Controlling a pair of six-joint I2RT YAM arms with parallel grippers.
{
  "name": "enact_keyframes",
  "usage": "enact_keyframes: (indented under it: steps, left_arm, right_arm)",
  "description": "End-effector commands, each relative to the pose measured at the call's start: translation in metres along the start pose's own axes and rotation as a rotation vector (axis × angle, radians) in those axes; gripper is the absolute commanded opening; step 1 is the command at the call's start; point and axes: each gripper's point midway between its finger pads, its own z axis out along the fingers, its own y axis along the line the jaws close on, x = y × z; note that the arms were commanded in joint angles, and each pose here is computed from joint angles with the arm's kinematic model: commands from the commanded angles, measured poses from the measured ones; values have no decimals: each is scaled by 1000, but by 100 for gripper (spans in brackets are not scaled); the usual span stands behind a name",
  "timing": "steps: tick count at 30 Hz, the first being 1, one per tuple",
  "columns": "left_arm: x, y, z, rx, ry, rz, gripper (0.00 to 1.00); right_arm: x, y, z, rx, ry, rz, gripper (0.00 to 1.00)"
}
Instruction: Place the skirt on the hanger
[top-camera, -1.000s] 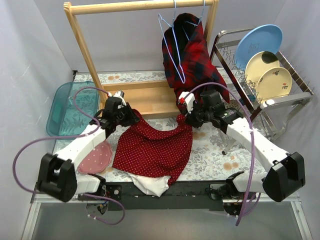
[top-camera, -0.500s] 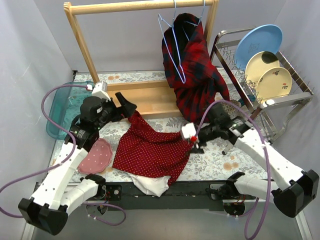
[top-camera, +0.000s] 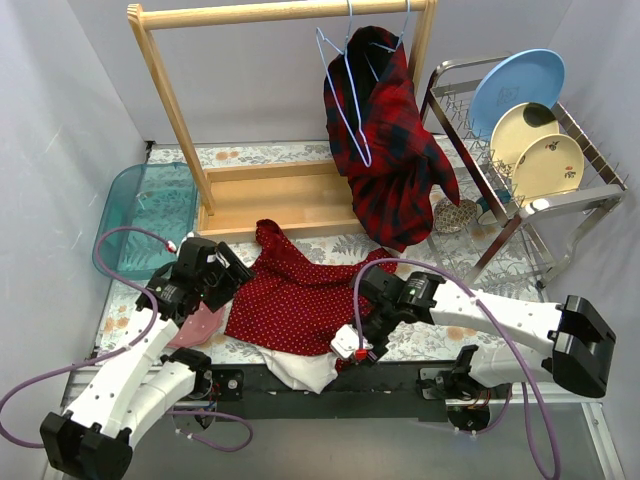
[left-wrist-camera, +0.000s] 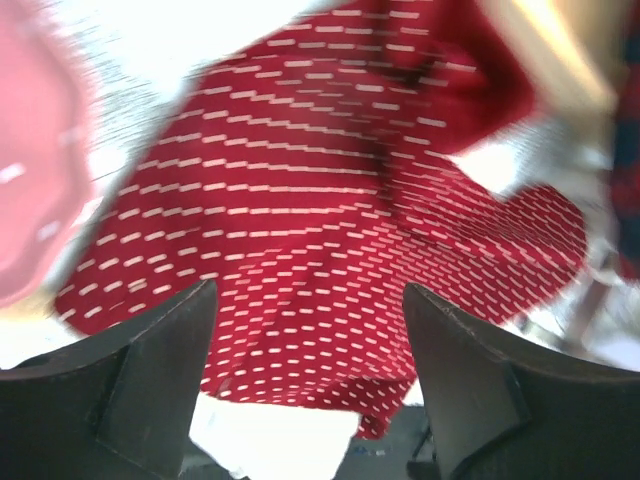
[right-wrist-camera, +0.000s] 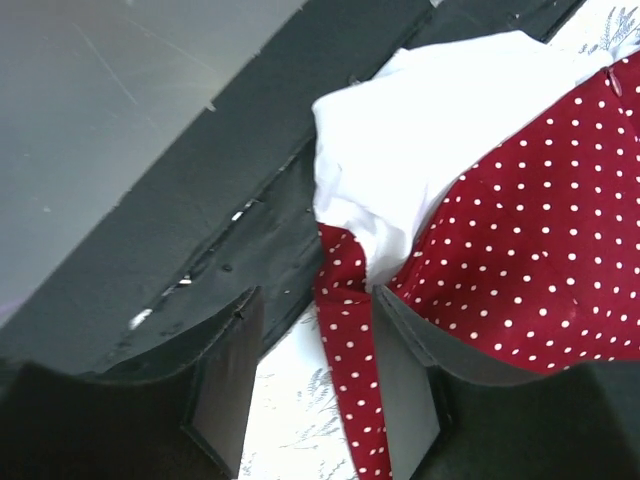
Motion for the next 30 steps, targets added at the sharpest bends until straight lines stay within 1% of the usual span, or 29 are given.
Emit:
enact_keyframes:
  steps: [1, 5, 11, 15, 20, 24, 28, 30]
  left_arm:
    - [6, 47, 2, -251, -5, -105, 73]
    - [18, 63, 10, -298, 36, -78, 73]
    - [17, 66, 9, -310, 29, -60, 76]
    - [20, 68, 9, -309, 41, -61, 77]
    - [20, 67, 9, -307, 44, -57, 78]
    - [22, 68, 11, -316, 58, -51, 79]
    - [23, 67, 12, -309, 64, -42, 80]
    - [24, 68, 13, -312, 72, -38, 81]
  right_arm:
    - [5, -12, 7, 28, 21, -48, 54]
    - [12, -7, 13, 2, 28, -53, 52]
    - [13, 5, 27, -66, 16, -53, 50]
    - [22, 10, 36, -97, 52, -52, 46]
    - [43, -2, 40, -54, 148, -48, 42]
    - [63, -16, 34, 12, 255, -58, 42]
    - [73, -28, 26, 69, 309, -70, 44]
    - [81, -34, 17, 95, 326, -50, 43]
